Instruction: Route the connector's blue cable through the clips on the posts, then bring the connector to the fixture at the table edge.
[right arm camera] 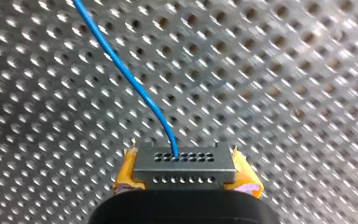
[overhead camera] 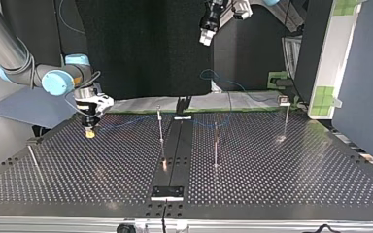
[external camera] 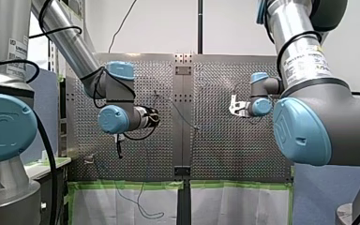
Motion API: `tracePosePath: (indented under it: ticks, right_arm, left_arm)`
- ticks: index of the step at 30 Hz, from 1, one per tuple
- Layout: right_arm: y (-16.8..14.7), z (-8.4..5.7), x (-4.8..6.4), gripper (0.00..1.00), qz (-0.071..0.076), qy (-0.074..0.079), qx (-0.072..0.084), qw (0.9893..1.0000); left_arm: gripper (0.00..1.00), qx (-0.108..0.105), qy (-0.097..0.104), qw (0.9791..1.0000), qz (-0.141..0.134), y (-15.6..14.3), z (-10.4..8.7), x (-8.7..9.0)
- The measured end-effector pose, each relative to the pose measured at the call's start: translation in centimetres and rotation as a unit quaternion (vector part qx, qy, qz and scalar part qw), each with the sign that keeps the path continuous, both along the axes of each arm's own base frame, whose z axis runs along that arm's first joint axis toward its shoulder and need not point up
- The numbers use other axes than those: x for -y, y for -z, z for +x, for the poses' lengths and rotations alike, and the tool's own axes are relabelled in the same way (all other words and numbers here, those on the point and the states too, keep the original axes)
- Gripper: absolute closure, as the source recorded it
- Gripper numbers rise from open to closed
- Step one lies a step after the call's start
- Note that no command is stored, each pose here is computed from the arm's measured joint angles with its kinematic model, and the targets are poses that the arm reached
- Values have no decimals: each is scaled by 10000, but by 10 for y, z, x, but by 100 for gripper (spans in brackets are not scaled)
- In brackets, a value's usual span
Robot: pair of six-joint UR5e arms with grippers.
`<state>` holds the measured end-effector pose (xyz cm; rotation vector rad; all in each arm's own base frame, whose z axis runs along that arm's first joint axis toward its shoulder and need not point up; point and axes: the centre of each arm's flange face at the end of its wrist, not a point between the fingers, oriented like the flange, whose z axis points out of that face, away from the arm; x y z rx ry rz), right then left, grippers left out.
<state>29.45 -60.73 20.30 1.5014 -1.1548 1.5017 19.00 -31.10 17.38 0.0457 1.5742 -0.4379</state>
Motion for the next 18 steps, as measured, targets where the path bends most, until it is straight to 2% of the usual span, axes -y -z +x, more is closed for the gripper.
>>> tracePosePath:
  ticks: [4, 9, 13, 18]
  right_arm:
    - [-10, -6, -9, 100, -26, 181, 125, 9998]
    - [-29, -13, -16, 100, -23, 406, 116, 9991]
    - [-46, -21, -20, 100, -45, 590, 77, 9982]
    - [-68, -36, -23, 100, -66, 861, 20, 9963]
  left_arm:
    - [0, -3, -3, 10000, 5, 0, 0, 0]
    - [0, -2, -12, 10000, 5, 0, 0, 0]
    - [0, -5, -18, 10000, 7, 0, 0, 0]
    - [0, -15, -24, 10000, 19, 0, 0, -1]
